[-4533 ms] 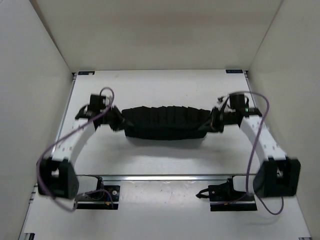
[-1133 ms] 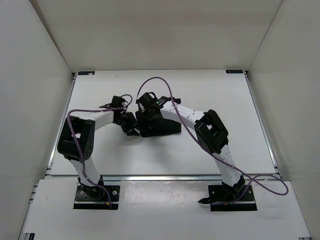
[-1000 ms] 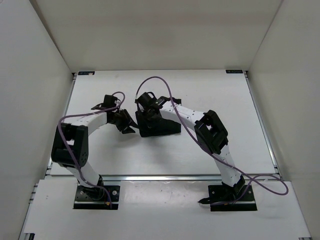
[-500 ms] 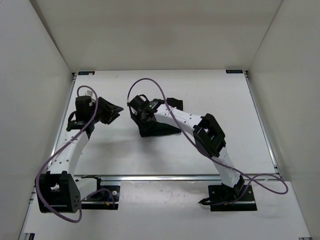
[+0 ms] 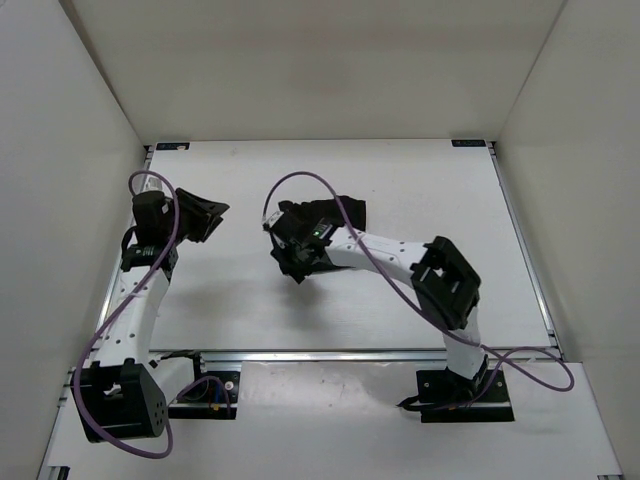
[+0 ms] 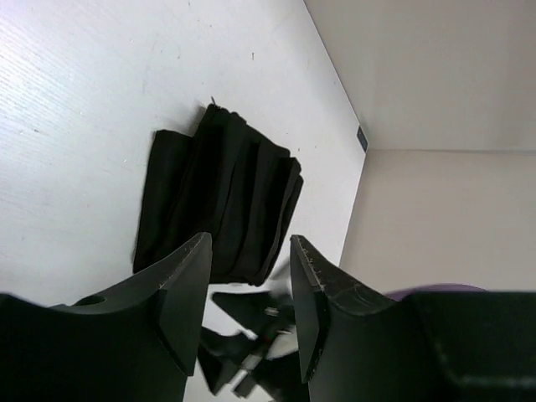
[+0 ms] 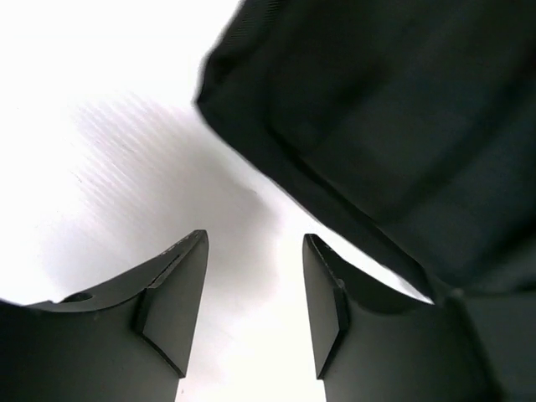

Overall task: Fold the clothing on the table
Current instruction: Fold the skirt

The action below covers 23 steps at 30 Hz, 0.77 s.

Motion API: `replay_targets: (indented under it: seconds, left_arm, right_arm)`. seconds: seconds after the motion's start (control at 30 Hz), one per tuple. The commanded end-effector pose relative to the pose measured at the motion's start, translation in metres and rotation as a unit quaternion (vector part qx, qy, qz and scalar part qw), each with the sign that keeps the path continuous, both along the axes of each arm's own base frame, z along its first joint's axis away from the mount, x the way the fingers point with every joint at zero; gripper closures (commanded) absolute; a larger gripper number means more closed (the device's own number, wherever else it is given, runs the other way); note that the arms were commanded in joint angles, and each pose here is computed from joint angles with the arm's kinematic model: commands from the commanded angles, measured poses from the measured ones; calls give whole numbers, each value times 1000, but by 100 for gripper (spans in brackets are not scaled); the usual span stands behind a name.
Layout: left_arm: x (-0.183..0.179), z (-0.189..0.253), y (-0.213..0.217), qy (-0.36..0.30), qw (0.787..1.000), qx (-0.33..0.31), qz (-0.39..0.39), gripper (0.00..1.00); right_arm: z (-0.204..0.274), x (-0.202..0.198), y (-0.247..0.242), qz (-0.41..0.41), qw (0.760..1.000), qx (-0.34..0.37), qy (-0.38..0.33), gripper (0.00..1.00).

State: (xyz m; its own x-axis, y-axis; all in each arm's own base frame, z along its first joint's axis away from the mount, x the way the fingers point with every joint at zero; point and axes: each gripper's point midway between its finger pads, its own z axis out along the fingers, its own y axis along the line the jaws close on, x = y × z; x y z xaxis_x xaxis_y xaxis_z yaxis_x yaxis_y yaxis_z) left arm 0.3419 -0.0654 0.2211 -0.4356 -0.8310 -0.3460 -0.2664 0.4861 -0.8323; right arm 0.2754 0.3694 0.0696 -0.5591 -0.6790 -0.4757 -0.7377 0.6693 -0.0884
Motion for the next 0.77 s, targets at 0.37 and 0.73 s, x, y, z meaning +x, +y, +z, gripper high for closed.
replay_targets:
  seconds: [0.37, 0.73]
  left_arm:
    - [-21, -18, -7, 38, 990, 107, -83, 43]
    - [-34, -47, -14, 70, 985, 108, -111, 43]
  right_arm:
    - [92, 68, -155, -273, 957, 97, -19, 45]
    - [82, 80, -201, -296, 948, 117, 16, 41]
